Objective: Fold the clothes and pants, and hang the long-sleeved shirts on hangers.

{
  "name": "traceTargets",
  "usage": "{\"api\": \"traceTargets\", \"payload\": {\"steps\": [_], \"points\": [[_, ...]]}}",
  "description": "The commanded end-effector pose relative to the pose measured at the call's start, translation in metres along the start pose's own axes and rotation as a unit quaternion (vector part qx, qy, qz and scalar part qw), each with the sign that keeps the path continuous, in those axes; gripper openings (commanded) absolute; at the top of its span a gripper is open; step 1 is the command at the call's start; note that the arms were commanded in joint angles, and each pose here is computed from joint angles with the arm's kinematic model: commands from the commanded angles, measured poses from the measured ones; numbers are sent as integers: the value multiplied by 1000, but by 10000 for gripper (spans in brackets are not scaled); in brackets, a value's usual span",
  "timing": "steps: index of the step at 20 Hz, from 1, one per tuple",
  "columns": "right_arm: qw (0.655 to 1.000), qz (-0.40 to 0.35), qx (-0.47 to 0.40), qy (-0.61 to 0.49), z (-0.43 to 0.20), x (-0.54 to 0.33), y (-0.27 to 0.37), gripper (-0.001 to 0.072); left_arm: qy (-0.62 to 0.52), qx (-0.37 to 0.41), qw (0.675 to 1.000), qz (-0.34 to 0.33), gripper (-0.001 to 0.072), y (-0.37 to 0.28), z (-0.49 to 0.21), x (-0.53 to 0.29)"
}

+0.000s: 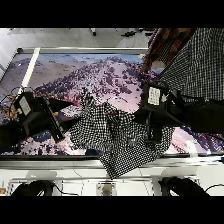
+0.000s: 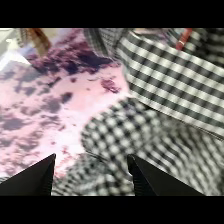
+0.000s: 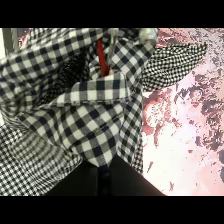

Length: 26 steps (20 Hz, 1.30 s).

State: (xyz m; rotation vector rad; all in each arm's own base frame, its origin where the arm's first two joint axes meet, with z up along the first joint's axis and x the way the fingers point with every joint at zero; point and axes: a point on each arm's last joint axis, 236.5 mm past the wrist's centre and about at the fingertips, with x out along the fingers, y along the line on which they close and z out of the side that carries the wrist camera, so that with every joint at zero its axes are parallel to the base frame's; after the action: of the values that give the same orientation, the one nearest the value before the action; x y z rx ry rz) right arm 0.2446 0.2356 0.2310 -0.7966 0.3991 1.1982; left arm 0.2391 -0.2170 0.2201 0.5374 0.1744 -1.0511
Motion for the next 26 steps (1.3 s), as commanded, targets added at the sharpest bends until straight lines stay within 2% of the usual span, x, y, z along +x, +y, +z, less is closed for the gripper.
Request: {"api": "traceTargets", "payload": {"steps": [1,3,7,10,11,12,13,15,16,17,18,20,23,25,26], "points": [[1000,2,2,-3,1,0,1,33,35,-6,995,-90,555,-39,-19,2],[1000,4,2,-2,1,-1,2,33,52,-27,991,-117,555,-46,-29,7],[1000,28,7,-11,6,-1,14,33,54,-32,990,-129,555,-39,-39,24],[998,57,9,-14,7,-2,28,33,18,-73,991,-108,549,-19,-29,45],[998,62,9,-11,6,-3,30,33,-2,-99,989,-109,459,-16,-23,52],[998,61,10,-11,5,-2,29,34,-14,-120,986,-118,203,-16,-19,57],[998,56,11,-11,5,-2,27,34,-18,-135,983,-127,31,-17,-20,62],[999,18,49,-10,5,-1,9,37,-11,-148,979,-142,27,-22,-24,72],[994,-25,102,-6,1,-1,-12,149,-9,-152,977,-148,26,-25,-26,75],[986,-74,152,5,-8,-4,-33,312,-6,-171,975,-144,26,-24,-26,79],[971,-127,203,19,-21,-10,-55,426,-6,-194,972,-130,26,-18,-25,82],[939,-205,276,27,-37,-29,-83,444,-11,-229,969,-95,26,-2,-24,87],[903,-247,346,-55,-9,-68,-94,441,-20,-260,964,-52,26,18,-23,90],[874,-233,389,-177,42,-102,-91,440,-29,-266,963,-40,26,25,-20,91],[863,-198,413,-213,60,-105,-81,440,-41,-276,959,-39,26,27,-15,90]]}}
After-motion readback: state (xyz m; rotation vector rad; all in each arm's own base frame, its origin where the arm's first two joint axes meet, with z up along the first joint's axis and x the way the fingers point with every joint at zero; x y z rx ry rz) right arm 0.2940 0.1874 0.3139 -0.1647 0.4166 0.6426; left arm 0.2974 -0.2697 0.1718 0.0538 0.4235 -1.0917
